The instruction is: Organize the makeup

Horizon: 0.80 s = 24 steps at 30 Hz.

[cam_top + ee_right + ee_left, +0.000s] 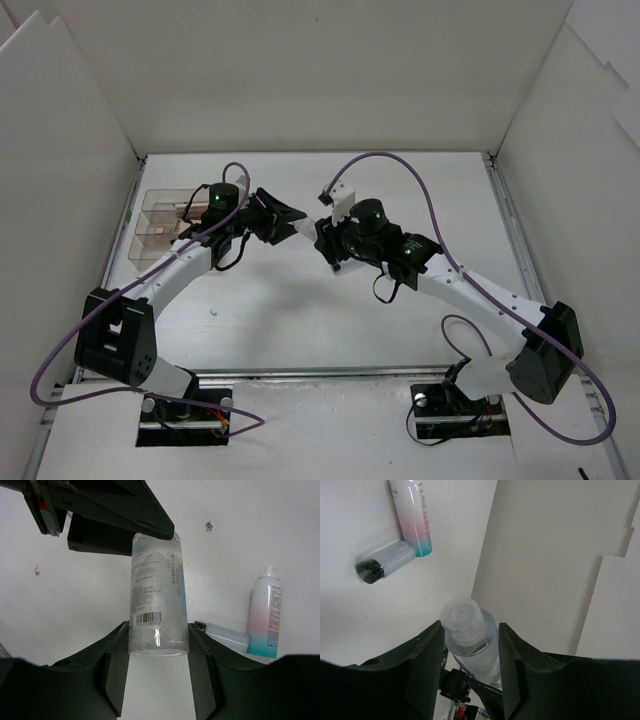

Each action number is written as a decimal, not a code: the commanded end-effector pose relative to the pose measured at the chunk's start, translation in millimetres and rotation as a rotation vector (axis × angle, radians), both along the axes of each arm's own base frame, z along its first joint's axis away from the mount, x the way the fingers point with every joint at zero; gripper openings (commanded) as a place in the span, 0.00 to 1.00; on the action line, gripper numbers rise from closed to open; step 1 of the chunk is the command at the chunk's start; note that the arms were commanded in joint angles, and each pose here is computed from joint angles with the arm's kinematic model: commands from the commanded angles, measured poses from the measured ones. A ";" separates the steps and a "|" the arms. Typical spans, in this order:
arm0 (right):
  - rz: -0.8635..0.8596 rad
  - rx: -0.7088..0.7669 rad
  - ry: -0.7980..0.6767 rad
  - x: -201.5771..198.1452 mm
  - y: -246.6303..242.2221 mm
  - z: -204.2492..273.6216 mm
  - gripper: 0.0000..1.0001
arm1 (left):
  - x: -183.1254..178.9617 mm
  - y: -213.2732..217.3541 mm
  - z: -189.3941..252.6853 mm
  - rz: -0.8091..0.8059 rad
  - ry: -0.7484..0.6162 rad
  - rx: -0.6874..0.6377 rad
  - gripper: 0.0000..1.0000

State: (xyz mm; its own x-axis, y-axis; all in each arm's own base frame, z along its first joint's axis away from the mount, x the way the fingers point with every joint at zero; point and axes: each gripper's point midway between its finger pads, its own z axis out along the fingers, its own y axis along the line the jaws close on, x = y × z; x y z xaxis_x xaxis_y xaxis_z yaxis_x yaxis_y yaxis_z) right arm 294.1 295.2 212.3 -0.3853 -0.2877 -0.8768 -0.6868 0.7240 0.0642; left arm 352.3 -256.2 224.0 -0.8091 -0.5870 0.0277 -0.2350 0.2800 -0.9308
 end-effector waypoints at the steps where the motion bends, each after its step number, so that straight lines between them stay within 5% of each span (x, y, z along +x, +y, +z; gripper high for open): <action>1: -0.014 0.059 -0.064 0.3 0.5 25.1 0.10 | 16.1 2.6 50.6 0.026 -0.206 0.022 0.00; 10: 0.010 0.044 -0.054 -1.1 2.1 21.5 0.00 | 17.1 0.3 56.0 0.011 -0.282 0.046 0.00; 17: 0.033 0.068 -0.069 -4.7 7.1 33.7 0.00 | 17.6 -4.7 54.1 0.000 -0.267 0.045 0.27; 24: 0.042 0.066 -0.060 -9.6 7.1 30.3 0.00 | 17.8 0.9 47.4 0.052 -0.233 0.039 0.34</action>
